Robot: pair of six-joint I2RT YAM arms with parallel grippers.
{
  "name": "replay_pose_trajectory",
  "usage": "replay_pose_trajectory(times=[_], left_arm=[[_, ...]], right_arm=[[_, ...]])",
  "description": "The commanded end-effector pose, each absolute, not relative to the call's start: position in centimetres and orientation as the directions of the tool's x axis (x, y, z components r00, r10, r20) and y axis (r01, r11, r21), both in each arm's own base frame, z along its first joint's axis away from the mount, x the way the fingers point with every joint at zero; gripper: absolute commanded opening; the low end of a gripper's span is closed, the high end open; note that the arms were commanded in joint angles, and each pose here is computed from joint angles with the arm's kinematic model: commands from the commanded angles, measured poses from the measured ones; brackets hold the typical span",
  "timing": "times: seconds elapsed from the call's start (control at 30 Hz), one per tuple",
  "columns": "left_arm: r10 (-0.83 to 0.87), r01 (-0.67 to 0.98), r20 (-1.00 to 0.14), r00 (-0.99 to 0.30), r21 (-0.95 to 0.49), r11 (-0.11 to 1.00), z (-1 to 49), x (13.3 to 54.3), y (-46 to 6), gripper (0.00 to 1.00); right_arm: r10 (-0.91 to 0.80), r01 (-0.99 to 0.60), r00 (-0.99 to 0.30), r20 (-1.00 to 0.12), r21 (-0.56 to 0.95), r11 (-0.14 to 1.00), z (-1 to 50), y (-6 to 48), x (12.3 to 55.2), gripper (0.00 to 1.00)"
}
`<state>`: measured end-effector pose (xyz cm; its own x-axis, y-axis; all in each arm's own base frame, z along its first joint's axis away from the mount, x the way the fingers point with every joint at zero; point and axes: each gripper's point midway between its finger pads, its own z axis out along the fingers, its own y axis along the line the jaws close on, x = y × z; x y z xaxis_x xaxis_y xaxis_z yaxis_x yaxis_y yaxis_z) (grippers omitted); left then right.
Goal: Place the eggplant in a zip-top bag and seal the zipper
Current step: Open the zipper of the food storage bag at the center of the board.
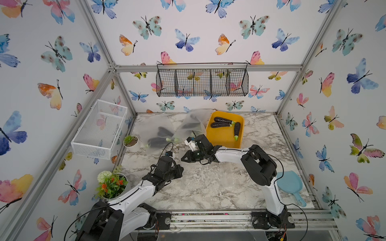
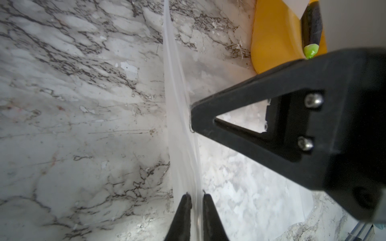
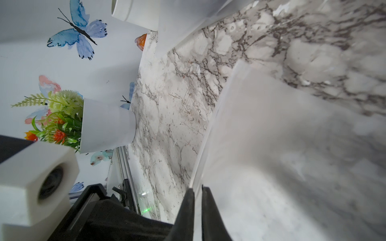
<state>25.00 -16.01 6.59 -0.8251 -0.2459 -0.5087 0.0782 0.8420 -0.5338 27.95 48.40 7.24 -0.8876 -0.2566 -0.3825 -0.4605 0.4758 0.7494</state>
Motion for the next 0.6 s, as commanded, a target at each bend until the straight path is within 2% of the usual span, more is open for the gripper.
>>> replay_pose_trajectory(times=[0.0,0.3,0.57], left_arm=[[-0.234,0.098,-0.518,-0.823,-0.534,0.840,6.9,24.7,-16.1,0.15],[-0.234,0.092,-0.508,-0.829,-0.536,0.839,6.3,24.5,-16.1,0.14],[-0.234,0.088,-0.497,-0.836,-0.542,0.836,5.8,24.2,-16.1,0.13]], right_arm=[[-0.274,-0.442,-0.896,-0.348,0.746,0.498,5.5,48.2,27.3,0.11],[-0.307,-0.441,-0.896,-0.320,0.717,0.540,4.7,47.5,27.0,0.21],[-0.330,-0.456,-0.888,-0.322,0.712,0.534,4.3,47.8,26.6,0.23]])
